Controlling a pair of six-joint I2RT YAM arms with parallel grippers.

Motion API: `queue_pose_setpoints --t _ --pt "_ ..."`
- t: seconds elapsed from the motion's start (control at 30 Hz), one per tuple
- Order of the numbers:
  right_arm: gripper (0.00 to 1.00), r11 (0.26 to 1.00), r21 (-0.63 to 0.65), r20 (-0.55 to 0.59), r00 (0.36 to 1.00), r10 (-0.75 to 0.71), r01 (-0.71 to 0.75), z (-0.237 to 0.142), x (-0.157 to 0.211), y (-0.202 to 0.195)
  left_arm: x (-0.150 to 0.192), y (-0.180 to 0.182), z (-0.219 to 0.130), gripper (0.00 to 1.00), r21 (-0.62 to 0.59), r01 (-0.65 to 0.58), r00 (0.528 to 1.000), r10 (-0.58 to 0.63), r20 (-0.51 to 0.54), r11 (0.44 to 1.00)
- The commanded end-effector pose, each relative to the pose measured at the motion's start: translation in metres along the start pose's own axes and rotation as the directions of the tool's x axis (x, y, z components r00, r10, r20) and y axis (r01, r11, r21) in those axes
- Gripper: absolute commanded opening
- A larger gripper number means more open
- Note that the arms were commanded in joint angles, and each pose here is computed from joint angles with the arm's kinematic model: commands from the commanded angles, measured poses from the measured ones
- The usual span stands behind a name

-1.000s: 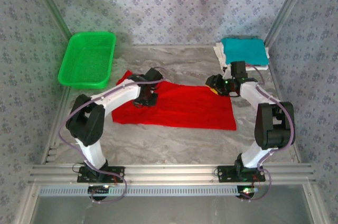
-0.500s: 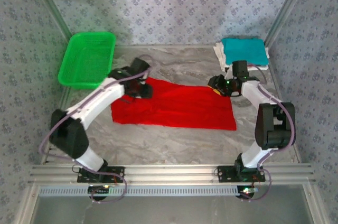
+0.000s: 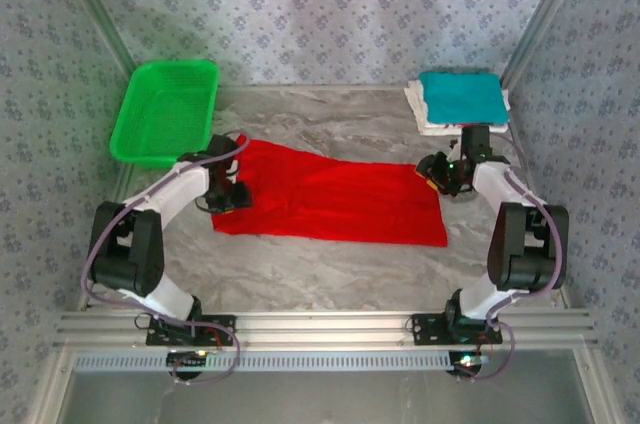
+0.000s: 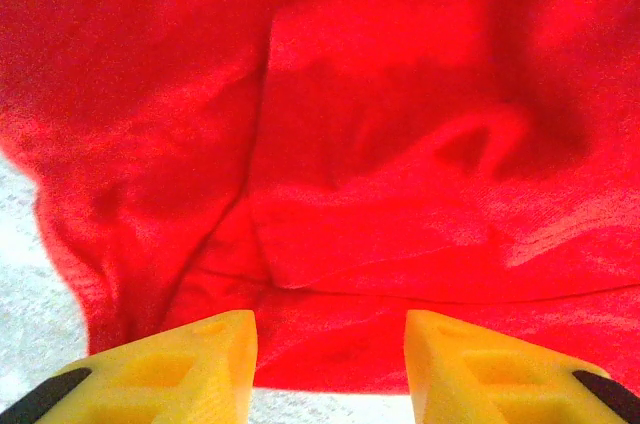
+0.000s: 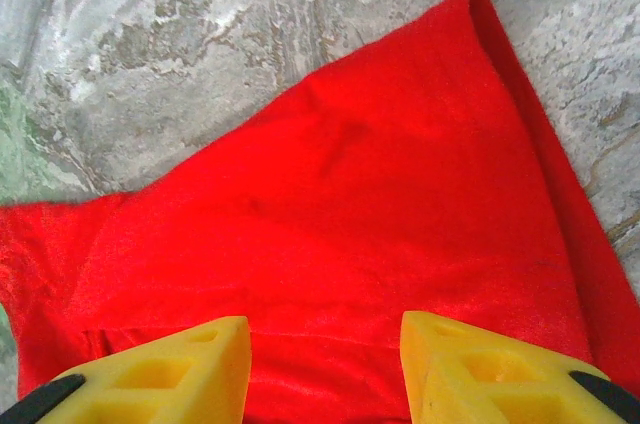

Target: Fold and stack the t-shirts

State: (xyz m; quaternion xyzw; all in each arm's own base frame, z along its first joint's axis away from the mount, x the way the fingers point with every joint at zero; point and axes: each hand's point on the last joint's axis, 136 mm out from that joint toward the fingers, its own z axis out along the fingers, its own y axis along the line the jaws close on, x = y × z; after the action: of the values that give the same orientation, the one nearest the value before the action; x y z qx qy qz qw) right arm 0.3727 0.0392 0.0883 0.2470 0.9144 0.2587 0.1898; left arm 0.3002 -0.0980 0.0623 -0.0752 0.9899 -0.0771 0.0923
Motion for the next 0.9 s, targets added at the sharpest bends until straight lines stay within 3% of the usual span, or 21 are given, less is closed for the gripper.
queue_pose_setpoints --t 0.0,0.27,0.4,0.5,0.87 --pt "0.46 1.000 -0.002 -0.025 1.000 -0.001 0.001 0.007 0.006 -0.002 -0.001 -0.001 0.008 0.43 0.006 0.007 1.000 -0.007 -0.006 1.000" --pt "0.46 1.000 -0.011 -0.023 1.000 -0.005 0.005 0.006 0.004 0.001 -0.004 0.008 0.026 0.43 -0.040 0.020 1.000 -0.021 -0.018 0.999" --pt "0.45 1.000 -0.007 -0.025 1.000 -0.003 0.002 0.008 0.004 0.000 -0.008 0.007 0.025 0.12 -0.036 0.015 1.000 -0.015 -0.009 0.999" --pt "0.45 1.000 -0.008 -0.025 1.000 0.000 -0.001 0.008 0.004 0.000 -0.011 0.006 0.019 0.00 -0.040 0.010 1.000 -0.010 -0.001 0.999" --pt "0.45 1.000 -0.001 -0.021 1.000 0.008 -0.008 0.009 0.001 -0.001 -0.012 0.017 -0.022 0.00 -0.100 0.001 0.999 0.002 0.034 0.995"
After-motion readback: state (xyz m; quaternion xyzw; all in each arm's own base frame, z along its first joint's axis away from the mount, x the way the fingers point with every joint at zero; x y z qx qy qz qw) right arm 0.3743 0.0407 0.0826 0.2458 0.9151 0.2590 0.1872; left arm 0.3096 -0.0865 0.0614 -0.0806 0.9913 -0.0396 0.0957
